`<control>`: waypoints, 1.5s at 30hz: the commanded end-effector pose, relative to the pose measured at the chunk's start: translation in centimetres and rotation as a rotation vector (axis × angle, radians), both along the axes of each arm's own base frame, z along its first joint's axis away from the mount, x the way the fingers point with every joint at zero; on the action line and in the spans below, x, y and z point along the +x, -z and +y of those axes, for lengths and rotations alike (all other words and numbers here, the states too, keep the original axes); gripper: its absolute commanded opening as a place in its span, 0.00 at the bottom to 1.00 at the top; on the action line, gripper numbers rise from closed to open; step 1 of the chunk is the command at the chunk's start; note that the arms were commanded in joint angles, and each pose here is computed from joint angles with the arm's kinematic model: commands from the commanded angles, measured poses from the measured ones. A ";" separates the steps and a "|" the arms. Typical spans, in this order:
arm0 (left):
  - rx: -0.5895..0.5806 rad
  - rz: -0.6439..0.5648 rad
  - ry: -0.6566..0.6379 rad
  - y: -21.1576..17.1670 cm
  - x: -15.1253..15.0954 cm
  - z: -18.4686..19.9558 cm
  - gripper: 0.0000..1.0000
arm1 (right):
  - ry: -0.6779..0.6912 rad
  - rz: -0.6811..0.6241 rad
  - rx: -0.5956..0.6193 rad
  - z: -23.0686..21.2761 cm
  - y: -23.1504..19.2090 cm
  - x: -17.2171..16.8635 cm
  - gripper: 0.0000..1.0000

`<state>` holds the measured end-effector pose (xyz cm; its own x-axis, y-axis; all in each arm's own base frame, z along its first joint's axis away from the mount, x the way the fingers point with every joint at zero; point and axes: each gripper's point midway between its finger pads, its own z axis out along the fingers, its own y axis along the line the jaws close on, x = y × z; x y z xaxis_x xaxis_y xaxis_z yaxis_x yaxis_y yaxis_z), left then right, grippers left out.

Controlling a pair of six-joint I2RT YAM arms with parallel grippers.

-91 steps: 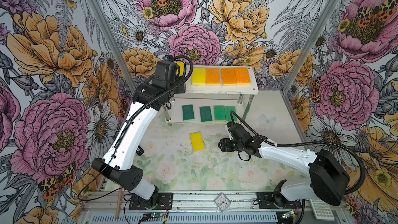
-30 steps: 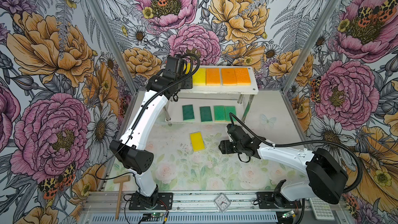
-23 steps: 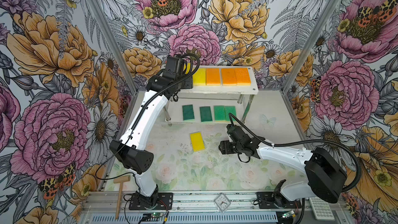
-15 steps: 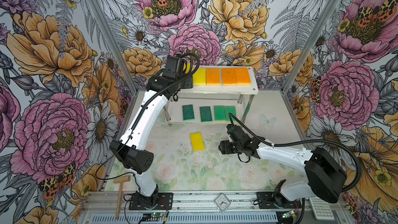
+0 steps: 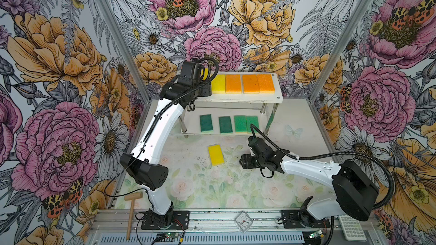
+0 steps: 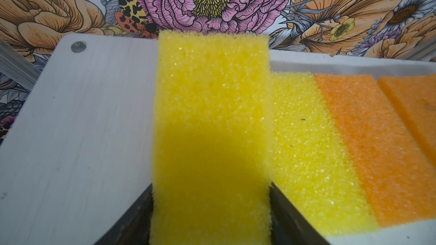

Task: Place and organize the cleaning sponges onto the shelf
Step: 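Hold the yellow sponge upright beside the other yellow sponge on the shelf, then lower the yellow sponge flat onto the shelf and open the left gripper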

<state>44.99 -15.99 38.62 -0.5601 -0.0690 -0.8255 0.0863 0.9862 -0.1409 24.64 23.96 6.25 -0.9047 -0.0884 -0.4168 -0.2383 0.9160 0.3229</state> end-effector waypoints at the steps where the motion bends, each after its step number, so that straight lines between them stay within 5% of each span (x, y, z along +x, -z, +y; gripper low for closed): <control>1: -0.013 -0.003 -0.022 -0.3 -0.1 0.4 0.69 | -0.002 -0.018 0.009 0.6 -0.2 0.5 0.75; 37: -0.085 0.002 0.002 -1.1 -0.5 0.3 0.75 | -0.015 -0.010 0.013 1.3 0.0 0.6 0.74; 45: -0.055 -0.033 -0.044 -2.2 -1.2 1.8 0.84 | -0.014 -0.009 0.011 1.2 0.1 0.5 0.74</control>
